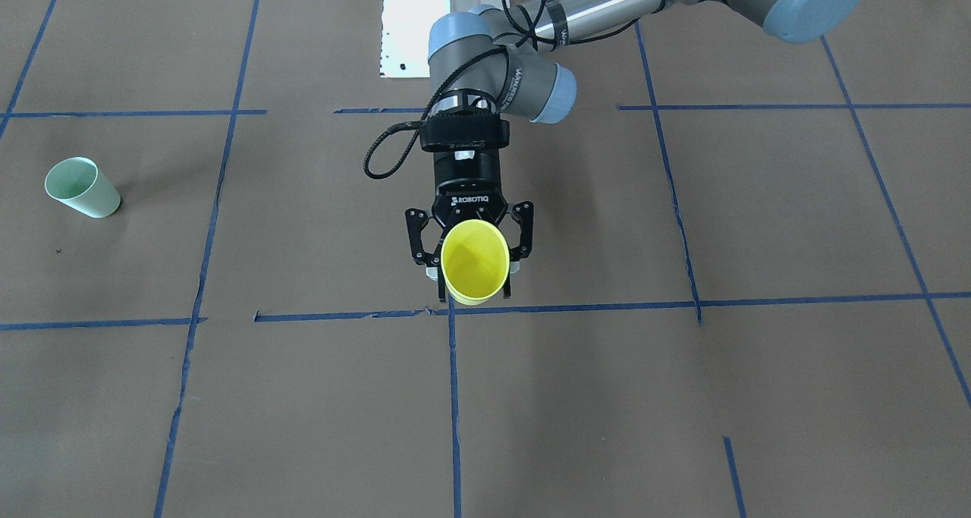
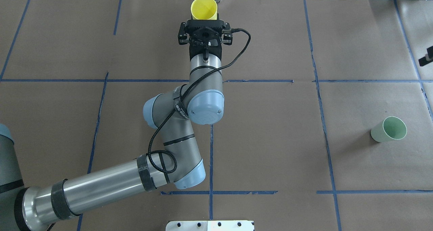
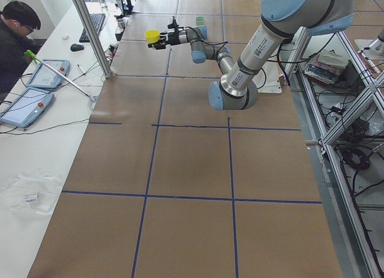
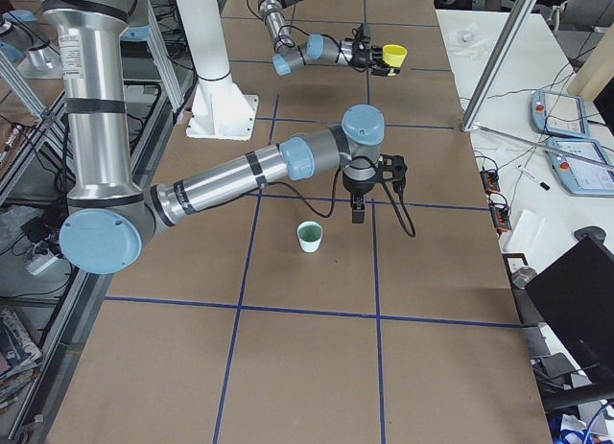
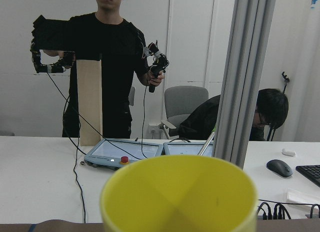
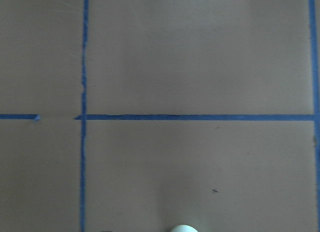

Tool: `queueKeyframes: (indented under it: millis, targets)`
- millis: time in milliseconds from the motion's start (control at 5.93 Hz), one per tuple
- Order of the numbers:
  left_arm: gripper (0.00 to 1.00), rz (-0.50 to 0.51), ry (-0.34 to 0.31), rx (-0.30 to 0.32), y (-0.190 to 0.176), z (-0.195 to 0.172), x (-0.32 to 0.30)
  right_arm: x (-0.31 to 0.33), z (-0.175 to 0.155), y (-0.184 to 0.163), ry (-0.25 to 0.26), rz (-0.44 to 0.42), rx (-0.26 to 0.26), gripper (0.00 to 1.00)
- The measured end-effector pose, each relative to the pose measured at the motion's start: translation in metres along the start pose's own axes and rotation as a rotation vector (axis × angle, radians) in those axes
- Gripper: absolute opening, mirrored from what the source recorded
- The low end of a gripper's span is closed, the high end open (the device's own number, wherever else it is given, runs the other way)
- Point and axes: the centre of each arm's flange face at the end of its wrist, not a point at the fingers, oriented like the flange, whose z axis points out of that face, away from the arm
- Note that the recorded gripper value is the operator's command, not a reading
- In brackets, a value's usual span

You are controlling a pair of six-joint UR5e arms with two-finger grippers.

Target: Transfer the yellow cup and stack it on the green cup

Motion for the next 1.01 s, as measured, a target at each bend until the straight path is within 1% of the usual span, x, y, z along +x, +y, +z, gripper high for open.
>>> queueKeyframes:
  millis: [169, 338, 506, 675, 844, 1012]
  targets:
    - [0.38, -0.011, -0.002, -0.009, 0.009, -0.001, 0.003, -0.079, -0.018, -0.021, -0.01, 0.016, -0.038, 0.99]
    - [0.38, -0.012, -0.003, -0.015, 0.015, -0.001, 0.005, -0.157, -0.032, -0.034, -0.002, 0.016, -0.096, 0.99]
    - [0.38, -0.008, -0.004, -0.019, 0.02, -0.001, 0.005, -0.222, -0.037, -0.045, 0.006, 0.0, -0.142, 0.99]
    - [0.38, -0.003, -0.004, -0.024, 0.024, -0.001, 0.006, -0.278, -0.036, -0.069, 0.009, -0.003, -0.171, 0.99]
    - [0.38, -0.001, -0.002, -0.028, 0.027, -0.002, 0.007, -0.342, -0.032, -0.102, 0.017, 0.014, -0.203, 0.98]
    - [0.38, 0.0, 0.0, -0.032, 0.028, -0.004, 0.008, -0.412, -0.025, -0.134, 0.036, 0.03, -0.247, 0.98]
